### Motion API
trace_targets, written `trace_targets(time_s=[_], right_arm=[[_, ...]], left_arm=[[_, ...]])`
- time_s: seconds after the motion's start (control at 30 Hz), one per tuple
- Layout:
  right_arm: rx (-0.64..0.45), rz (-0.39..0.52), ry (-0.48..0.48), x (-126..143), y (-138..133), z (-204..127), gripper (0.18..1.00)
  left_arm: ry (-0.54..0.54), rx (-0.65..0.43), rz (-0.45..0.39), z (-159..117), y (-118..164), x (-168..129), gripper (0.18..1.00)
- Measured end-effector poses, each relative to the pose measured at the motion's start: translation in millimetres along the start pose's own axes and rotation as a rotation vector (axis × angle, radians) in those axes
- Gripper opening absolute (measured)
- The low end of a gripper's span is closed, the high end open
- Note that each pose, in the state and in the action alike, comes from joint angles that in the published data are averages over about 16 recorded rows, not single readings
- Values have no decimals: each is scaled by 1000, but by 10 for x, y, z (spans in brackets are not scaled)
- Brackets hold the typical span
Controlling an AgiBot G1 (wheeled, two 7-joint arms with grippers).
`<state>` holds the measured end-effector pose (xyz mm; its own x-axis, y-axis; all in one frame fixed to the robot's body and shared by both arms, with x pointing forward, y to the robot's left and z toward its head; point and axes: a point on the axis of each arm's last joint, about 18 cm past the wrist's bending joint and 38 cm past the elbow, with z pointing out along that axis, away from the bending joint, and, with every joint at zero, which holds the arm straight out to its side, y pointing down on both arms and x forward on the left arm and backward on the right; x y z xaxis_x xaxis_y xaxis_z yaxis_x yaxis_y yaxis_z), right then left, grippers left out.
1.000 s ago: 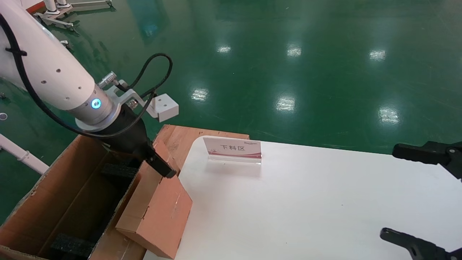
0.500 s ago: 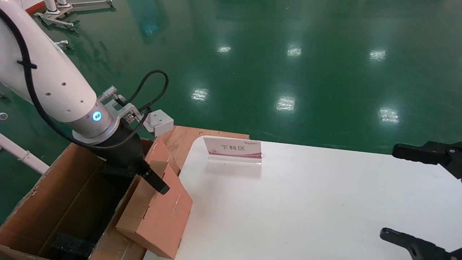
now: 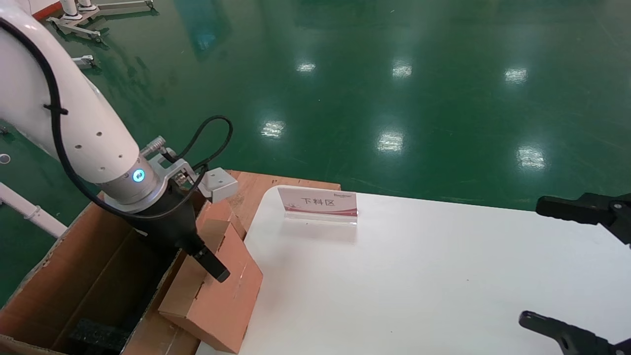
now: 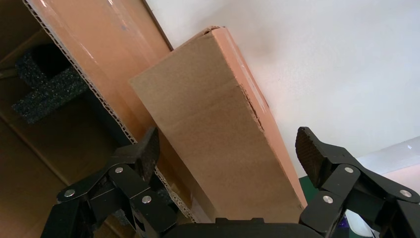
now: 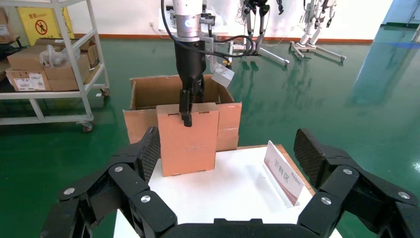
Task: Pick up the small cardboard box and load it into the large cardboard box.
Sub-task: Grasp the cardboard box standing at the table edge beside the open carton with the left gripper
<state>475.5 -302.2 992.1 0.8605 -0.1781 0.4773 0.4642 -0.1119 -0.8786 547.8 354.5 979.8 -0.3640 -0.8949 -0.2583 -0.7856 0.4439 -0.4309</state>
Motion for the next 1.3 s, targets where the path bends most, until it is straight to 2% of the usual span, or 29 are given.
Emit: trace_targets(time_s=[0.7, 1.03, 1.3], right_arm=[[0, 0, 0, 1, 0, -1, 989], [0, 0, 0, 1, 0, -1, 904], [0, 0, 0, 1, 0, -1, 773]], left_arm=[[9, -15, 0, 75, 31, 14, 991], [7, -13, 0, 68, 26, 13, 929], [7, -13, 1, 65, 24, 13, 800]])
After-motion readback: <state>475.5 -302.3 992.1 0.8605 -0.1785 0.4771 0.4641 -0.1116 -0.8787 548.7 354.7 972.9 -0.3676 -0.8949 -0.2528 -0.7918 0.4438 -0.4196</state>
